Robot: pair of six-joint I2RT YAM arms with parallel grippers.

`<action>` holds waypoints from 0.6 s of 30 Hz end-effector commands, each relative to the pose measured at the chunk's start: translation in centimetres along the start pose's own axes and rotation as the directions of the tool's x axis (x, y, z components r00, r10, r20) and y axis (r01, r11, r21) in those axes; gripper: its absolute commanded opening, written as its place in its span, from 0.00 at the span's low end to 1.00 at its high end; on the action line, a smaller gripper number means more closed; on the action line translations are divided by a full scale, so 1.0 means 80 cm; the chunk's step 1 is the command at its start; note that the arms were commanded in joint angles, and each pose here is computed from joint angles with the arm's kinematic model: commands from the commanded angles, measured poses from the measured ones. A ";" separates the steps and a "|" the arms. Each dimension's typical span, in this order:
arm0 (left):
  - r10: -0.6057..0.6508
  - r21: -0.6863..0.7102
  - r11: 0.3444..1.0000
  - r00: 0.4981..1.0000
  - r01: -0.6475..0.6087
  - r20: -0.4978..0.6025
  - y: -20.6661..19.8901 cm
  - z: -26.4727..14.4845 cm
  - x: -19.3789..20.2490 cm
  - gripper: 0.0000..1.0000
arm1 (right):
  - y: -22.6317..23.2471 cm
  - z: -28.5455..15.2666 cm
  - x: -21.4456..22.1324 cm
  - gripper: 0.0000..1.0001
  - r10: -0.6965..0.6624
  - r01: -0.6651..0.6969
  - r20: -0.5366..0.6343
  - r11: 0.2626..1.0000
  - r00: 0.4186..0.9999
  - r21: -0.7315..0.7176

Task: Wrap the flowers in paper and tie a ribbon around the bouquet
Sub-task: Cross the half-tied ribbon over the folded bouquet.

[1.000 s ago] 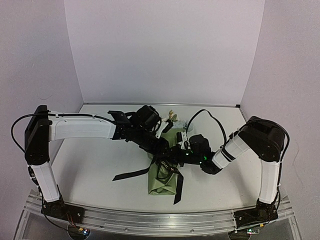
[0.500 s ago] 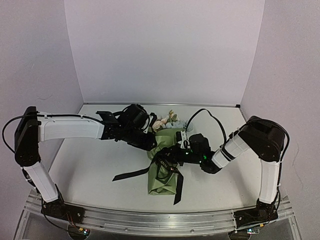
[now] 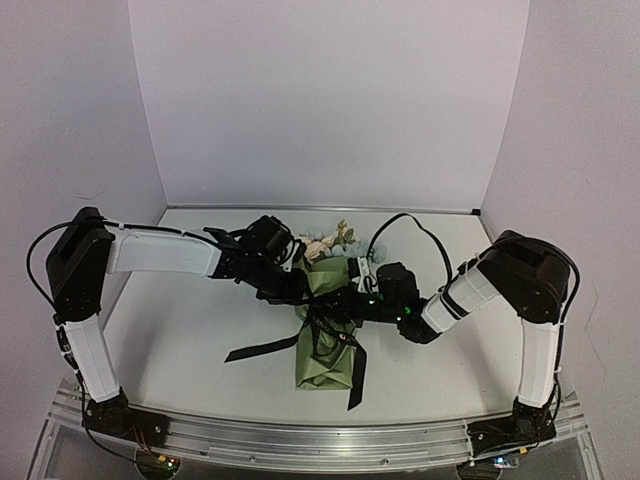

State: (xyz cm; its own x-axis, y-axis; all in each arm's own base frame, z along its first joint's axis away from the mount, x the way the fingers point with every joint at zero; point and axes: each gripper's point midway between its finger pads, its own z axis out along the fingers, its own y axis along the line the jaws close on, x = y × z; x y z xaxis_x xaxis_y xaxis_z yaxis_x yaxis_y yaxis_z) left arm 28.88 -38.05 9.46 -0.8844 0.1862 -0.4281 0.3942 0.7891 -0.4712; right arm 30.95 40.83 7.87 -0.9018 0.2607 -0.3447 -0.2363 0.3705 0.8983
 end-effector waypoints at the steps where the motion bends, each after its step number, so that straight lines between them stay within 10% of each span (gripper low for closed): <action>1: -0.008 0.124 0.992 0.999 0.003 0.035 -0.039 -0.009 -0.024 0.36 | 0.024 0.004 -0.011 0.00 -0.028 0.028 0.007 0.998 1.000 -0.058; 18: -0.060 0.169 0.984 0.998 0.053 0.033 -0.042 0.004 -0.021 0.39 | 0.034 0.006 -0.008 0.00 -0.033 0.031 -0.021 0.996 0.999 -0.087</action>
State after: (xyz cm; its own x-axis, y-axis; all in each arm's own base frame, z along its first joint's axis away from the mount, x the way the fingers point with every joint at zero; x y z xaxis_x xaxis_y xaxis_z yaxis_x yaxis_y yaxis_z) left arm 28.76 -40.06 10.54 -0.9016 0.1388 -0.4097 0.3737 0.7270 -0.5761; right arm 30.60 41.35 8.45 -0.9103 0.2333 -0.3418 -0.2509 0.3458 0.9041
